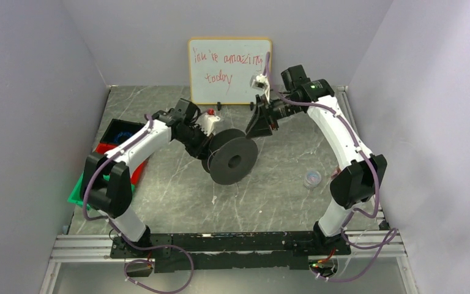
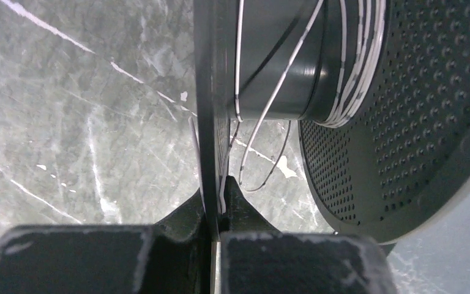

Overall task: Wrap the cables
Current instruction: Wrap the cable around the cable reel.

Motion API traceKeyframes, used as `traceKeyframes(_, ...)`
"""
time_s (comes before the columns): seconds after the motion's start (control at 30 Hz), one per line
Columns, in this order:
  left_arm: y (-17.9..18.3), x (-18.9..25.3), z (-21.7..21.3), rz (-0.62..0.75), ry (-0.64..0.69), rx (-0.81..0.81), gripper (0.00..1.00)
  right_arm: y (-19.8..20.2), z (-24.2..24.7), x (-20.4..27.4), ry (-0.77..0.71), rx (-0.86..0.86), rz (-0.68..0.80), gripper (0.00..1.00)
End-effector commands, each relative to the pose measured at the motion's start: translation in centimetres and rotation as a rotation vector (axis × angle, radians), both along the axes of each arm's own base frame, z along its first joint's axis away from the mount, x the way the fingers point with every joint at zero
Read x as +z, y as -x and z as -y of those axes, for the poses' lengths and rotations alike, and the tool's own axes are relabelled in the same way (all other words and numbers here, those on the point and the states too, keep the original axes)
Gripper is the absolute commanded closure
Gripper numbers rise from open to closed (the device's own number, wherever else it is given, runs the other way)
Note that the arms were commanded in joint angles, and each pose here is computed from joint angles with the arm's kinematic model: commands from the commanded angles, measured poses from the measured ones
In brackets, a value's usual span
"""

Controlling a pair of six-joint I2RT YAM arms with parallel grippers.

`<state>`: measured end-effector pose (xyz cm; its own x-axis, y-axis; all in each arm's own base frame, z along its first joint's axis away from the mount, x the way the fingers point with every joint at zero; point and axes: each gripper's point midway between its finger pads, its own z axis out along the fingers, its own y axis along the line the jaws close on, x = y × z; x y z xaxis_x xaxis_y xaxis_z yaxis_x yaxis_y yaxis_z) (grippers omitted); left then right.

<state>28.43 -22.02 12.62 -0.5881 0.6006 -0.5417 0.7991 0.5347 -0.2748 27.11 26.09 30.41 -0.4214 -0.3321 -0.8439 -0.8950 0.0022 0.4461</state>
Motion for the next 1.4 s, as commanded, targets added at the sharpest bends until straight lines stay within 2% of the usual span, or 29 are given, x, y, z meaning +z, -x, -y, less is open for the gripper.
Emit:
traceKeyframes(0.0, -1.0, 0.8, 0.2, -0.139, 0.154, 0.081, 0.98, 1.8, 0.3, -3.2, 0.140, 0.118, 0.186, 0.60)
traceKeyframes(0.1, -2.0, 0.2, -0.6, -0.247, 0.212, 0.148, 0.98, 3.4, 0.0, -5.7, 0.201, 0.180, 0.188, 0.61)
traceKeyframes(0.23, -2.6, -1.2, -1.3, -0.384, 0.273, 0.210, 0.98, 4.3, -0.3, -6.7, 0.214, 0.206, 0.205, 0.62)
traceKeyframes(0.37, -2.9, -3.1, -2.1, -0.479, 0.285, 0.268, 0.98, 4.7, -0.8, -7.5, 0.214, 0.223, 0.223, 0.63)
traceKeyframes(0.57, -3.3, -5.4, -3.0, -0.585, 0.301, 0.360, 0.98, 6.7, -1.9, -11.5, 0.294, 0.313, 0.305, 0.63)
traceKeyframes(0.67, -3.2, -6.6, -3.1, -0.615, 0.301, 0.390, 0.98, 8.0, -2.3, -14.0, 0.265, 0.358, 0.383, 0.63)
traceKeyframes(0.77, -3.1, -7.1, -3.1, -0.630, 0.306, 0.392, 0.98, 7.6, -3.6, -15.6, 0.220, 0.339, 0.548, 0.58)
traceKeyframes(0.87, -3.3, -6.9, -3.1, -0.624, 0.317, 0.389, 0.98, 7.5, -4.7, -17.7, 0.200, 0.285, 0.622, 0.54)
traceKeyframes(1.13, -3.0, -7.1, -3.2, -0.624, 0.321, 0.391, 0.98, 6.7, -8.0, -21.4, 0.263, 0.160, 0.627, 0.51)
traceKeyframes(1.37, -2.9, -7.1, -3.3, -0.622, 0.328, 0.390, 0.98, 7.4, -9.5, -23.5, 0.308, 0.157, 0.587, 0.51)
